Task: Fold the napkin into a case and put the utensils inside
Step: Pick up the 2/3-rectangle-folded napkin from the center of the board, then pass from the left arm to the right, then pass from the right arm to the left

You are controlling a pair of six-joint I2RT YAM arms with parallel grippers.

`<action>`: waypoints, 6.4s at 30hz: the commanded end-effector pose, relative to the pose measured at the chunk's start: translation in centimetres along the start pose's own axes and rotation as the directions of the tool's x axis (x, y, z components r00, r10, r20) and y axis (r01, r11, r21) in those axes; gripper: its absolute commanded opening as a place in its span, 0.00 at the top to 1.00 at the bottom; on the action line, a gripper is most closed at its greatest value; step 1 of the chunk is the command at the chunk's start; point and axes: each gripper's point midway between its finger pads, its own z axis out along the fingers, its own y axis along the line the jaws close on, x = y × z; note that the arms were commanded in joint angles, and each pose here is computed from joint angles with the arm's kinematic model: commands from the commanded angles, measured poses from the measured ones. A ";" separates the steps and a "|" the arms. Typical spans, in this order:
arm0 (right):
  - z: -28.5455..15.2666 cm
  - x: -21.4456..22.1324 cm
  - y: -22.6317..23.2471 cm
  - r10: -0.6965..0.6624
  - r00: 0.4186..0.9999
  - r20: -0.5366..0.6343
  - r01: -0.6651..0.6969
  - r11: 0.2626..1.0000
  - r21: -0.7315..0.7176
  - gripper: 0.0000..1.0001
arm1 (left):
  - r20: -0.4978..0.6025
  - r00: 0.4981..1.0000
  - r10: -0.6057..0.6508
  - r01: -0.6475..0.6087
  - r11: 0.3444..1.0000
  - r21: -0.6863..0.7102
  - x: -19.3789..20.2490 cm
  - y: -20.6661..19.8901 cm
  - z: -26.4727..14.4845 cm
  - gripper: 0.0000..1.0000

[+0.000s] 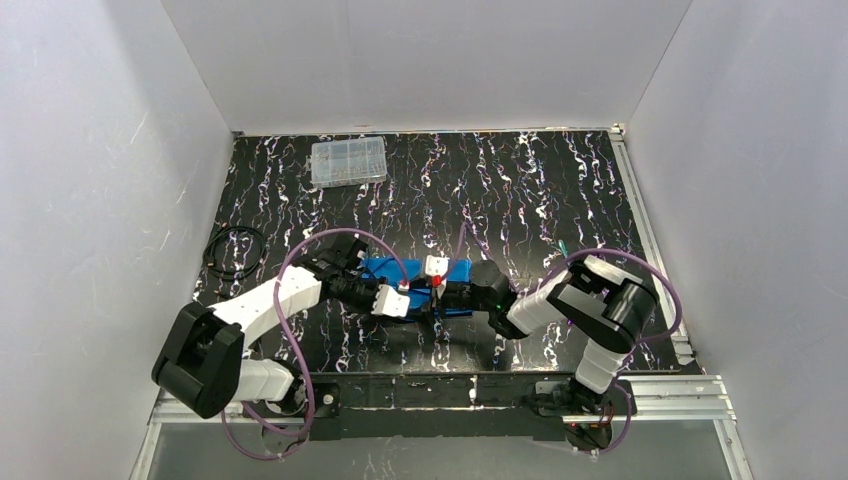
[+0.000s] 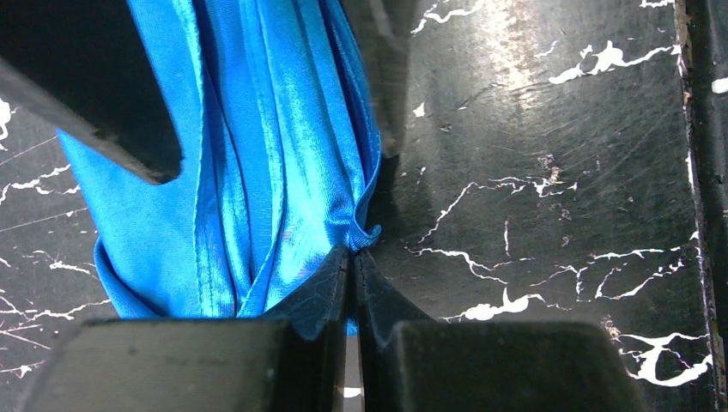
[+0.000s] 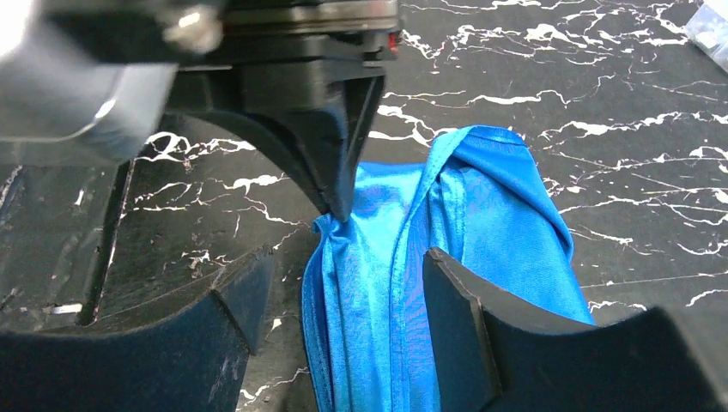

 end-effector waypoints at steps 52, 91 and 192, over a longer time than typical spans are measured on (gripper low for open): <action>4.6 0.0 -0.5 -0.319 0.941 0.112 0.270 0.908 0.322 0.69 | 0.091 0.987 -0.136 0.133 0.990 0.035 -1.2 0.5 -1.2 1.00; 4.5 -0.7 -0.1 -0.200 0.968 0.151 0.147 0.942 0.303 0.99 | 0.138 0.990 0.020 0.030 0.936 -0.352 0.4 3.1 -2.5 0.12; 6.3 2.2 0.1 -0.086 0.993 0.086 0.085 0.996 0.011 0.51 | 0.129 0.989 -0.076 0.098 0.979 -0.178 0.0 1.1 -2.1 1.00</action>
